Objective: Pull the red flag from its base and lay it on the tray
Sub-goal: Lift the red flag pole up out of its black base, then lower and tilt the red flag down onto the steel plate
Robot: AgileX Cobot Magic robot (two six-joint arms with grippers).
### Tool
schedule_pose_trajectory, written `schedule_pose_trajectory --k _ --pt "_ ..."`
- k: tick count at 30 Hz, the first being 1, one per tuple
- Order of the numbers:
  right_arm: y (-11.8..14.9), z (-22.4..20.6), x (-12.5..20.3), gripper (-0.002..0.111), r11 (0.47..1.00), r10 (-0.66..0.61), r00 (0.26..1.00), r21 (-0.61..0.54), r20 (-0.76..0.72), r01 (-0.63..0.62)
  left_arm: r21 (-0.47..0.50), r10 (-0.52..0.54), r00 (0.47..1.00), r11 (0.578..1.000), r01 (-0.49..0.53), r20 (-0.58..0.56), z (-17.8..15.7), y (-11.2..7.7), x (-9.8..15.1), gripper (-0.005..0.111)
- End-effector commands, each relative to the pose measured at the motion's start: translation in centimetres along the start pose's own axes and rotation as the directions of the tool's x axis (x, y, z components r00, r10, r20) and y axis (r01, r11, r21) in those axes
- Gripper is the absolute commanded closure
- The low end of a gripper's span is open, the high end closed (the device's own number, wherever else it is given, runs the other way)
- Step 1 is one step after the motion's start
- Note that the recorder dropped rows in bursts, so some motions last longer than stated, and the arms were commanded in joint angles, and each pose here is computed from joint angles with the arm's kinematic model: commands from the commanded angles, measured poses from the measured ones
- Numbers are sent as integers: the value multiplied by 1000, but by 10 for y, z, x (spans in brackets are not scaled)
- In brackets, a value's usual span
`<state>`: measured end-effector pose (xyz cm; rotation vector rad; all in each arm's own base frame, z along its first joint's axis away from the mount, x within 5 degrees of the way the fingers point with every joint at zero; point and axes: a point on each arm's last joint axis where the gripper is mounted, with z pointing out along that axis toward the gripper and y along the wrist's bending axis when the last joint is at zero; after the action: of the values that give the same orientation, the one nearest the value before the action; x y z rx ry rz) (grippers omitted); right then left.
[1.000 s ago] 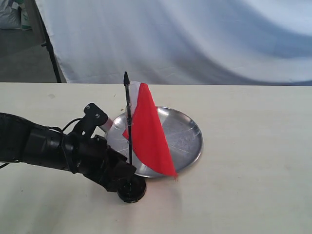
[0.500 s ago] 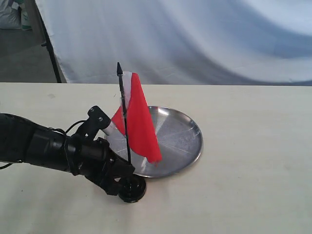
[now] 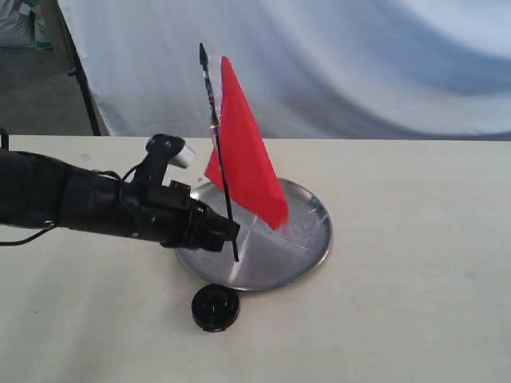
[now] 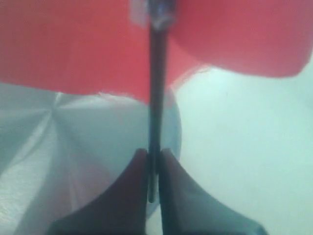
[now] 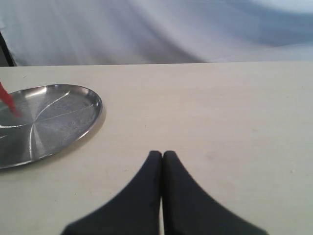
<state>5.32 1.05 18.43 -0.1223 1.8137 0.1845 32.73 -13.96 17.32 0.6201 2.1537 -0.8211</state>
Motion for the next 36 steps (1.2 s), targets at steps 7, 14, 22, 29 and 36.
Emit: schedule_pose_trajectory --k 7,14,22,29,36 --pt "0 0 0 108 1000 -10 1000 3 10 10 -61 -412 911 909 413 28 58 46 -16 107" --pt "0 0 0 108 1000 -10 1000 3 10 10 -81 -501 865 863 498 -22 90 68 8 107" --pt "0 0 0 108 1000 -10 1000 3 10 10 -49 -496 868 868 495 -19 93 68 3 106" --pt "0 0 0 108 1000 -10 1000 3 10 10 58 -495 867 866 497 -49 93 59 1 55" --pt "0 0 0 108 1000 -10 1000 3 10 10 219 -542 833 805 552 -107 86 45 -6 31"
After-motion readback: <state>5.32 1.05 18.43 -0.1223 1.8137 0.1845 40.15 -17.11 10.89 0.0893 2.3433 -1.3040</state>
